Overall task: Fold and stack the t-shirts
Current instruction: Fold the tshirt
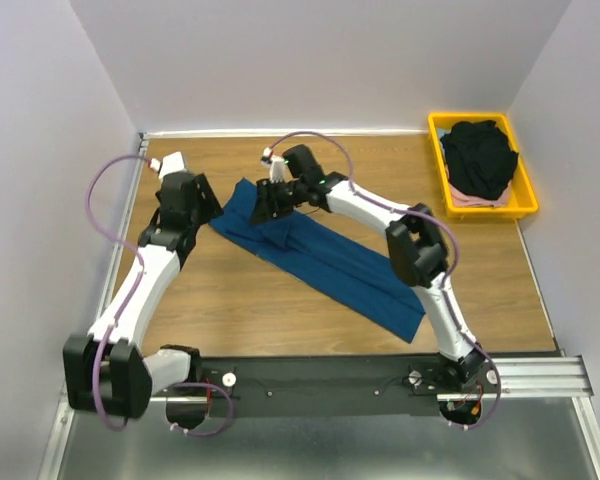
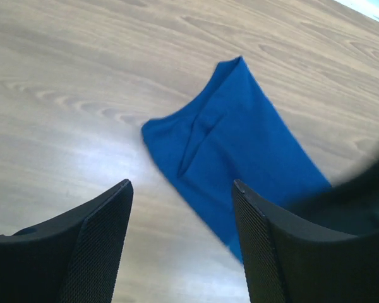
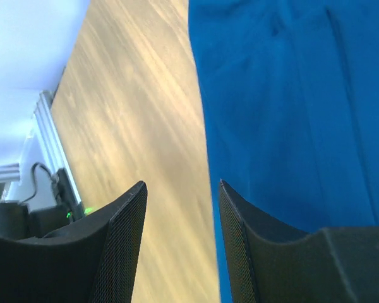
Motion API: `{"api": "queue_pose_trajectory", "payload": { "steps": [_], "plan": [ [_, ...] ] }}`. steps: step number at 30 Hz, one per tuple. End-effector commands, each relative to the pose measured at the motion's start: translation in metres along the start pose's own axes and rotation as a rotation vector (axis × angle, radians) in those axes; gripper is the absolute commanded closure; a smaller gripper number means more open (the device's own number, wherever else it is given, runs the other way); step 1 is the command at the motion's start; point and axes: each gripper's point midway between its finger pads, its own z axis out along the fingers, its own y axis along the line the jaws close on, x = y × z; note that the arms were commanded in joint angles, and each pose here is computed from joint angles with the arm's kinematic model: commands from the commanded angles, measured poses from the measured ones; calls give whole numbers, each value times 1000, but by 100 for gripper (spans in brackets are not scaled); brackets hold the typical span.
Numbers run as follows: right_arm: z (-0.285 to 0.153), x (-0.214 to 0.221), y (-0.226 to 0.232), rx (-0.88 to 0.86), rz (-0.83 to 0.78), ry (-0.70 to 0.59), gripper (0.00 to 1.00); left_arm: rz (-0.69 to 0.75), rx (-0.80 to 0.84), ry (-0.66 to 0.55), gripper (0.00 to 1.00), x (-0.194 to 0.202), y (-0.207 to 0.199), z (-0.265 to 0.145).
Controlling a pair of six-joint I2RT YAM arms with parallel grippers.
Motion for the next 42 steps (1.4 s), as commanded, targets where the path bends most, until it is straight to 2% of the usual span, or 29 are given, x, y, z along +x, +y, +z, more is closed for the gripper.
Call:
{"api": "queue_pose_trajectory", "payload": {
  "steps": [1,2,5,7,10,11,14,15,18,19,21,22,24,28,29,30,31,32,33,36,42],
  "plan": [
    [39,-9,-5,-56,4,3,44,27,25,-26,26,14,12,-28],
    [57,4,-28,-23,31,22,44,35,51,-76,23,4,11,-44],
    [80,7,-73,85,79,-9,44,29,73,-128,22,6,18,-65],
    [82,4,-107,147,132,-41,44,19,91,-145,21,9,20,-75],
    [72,-12,-163,248,177,-136,44,-20,123,-163,21,14,19,-86],
    [61,-30,-183,275,177,-203,44,-21,138,-162,21,17,18,-87],
    [35,-65,-216,317,195,-302,43,-26,178,-174,21,17,13,-90],
    [23,-89,-211,297,178,-350,43,-24,175,-172,21,18,13,-89],
    [-11,-121,-204,284,157,-412,41,-13,177,-164,20,19,11,-82],
    [-31,-140,-183,284,108,-447,41,-9,182,-161,20,18,8,-78],
    [-54,-151,-162,286,59,-461,41,7,195,-160,15,15,4,-74],
    [-74,-151,-140,282,20,-456,41,59,227,-158,13,15,-2,-70],
    [-93,-143,-127,304,3,-445,41,87,253,-165,13,13,-7,-68],
    [-138,-74,-123,476,86,-357,43,73,260,-197,13,9,-10,-60],
    [-137,-15,-144,553,154,-241,44,73,266,-197,13,8,-12,-58],
    [-154,-7,-128,566,149,-241,46,66,267,-191,13,8,-14,-57],
    [-160,20,-128,597,172,-184,47,66,263,-163,13,14,-14,-51],
    [-158,69,-130,623,202,-89,48,64,268,-152,14,14,-16,-49],
    [-171,79,-119,647,180,-87,50,50,270,-125,14,19,-18,-44],
    [-183,154,-99,693,186,46,53,27,294,-82,15,30,-26,-40],
    [-190,240,-65,663,241,164,65,2,320,11,15,57,-43,-33]
  ]
}}
